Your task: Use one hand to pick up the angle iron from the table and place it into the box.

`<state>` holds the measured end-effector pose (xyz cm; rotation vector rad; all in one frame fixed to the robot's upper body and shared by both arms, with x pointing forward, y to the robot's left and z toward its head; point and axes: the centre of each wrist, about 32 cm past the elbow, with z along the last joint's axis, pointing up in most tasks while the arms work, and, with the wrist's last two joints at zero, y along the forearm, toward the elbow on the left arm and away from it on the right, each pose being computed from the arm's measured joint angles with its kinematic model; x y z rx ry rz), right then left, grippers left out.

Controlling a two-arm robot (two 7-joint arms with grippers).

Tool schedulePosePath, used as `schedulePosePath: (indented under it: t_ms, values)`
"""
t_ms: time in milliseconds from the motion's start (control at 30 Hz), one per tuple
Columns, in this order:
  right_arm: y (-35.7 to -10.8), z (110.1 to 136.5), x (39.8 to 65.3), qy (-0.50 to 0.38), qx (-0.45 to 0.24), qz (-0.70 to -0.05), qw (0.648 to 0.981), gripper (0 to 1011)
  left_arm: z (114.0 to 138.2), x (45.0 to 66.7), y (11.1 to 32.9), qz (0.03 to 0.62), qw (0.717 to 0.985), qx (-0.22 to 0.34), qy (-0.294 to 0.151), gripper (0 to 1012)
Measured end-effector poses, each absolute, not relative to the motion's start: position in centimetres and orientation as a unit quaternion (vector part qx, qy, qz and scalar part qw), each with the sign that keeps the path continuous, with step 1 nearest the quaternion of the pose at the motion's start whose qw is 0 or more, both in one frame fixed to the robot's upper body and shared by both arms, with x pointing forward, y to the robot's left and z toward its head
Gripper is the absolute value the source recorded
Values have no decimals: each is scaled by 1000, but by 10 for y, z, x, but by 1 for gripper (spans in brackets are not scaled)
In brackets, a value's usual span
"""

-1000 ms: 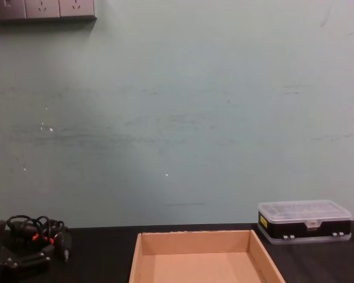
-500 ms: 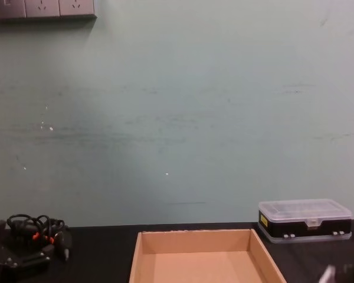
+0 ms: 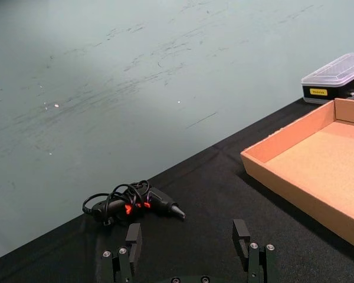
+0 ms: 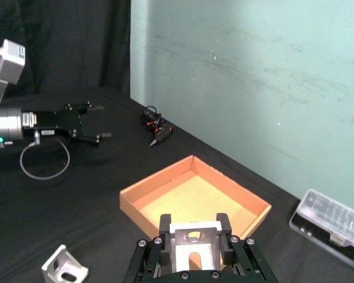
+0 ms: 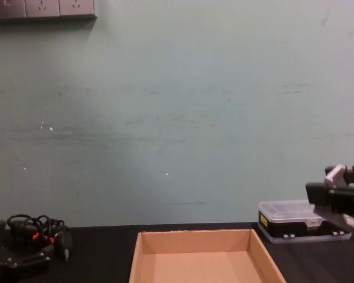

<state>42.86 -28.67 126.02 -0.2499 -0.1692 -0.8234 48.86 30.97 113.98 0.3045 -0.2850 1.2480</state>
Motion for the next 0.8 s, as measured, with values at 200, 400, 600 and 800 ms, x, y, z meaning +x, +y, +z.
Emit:
schedulePosePath:
  t_ms: [200, 400, 600, 800]
  values:
    - [-284, 1264, 430, -87, -115, -400, 905, 450, 1140, 489, 310, 580, 791, 142, -132, 1011]
    - [-279, 1261, 438, -85, -115, -402, 905, 450, 1140, 489, 310, 580, 791, 141, -132, 1011]
    - [-269, 1257, 453, -81, -119, -398, 906, 450, 1140, 489, 310, 580, 791, 142, -132, 1011]
    - [-254, 1247, 473, -75, -135, -394, 906, 450, 1140, 489, 310, 580, 791, 142, -132, 1011]
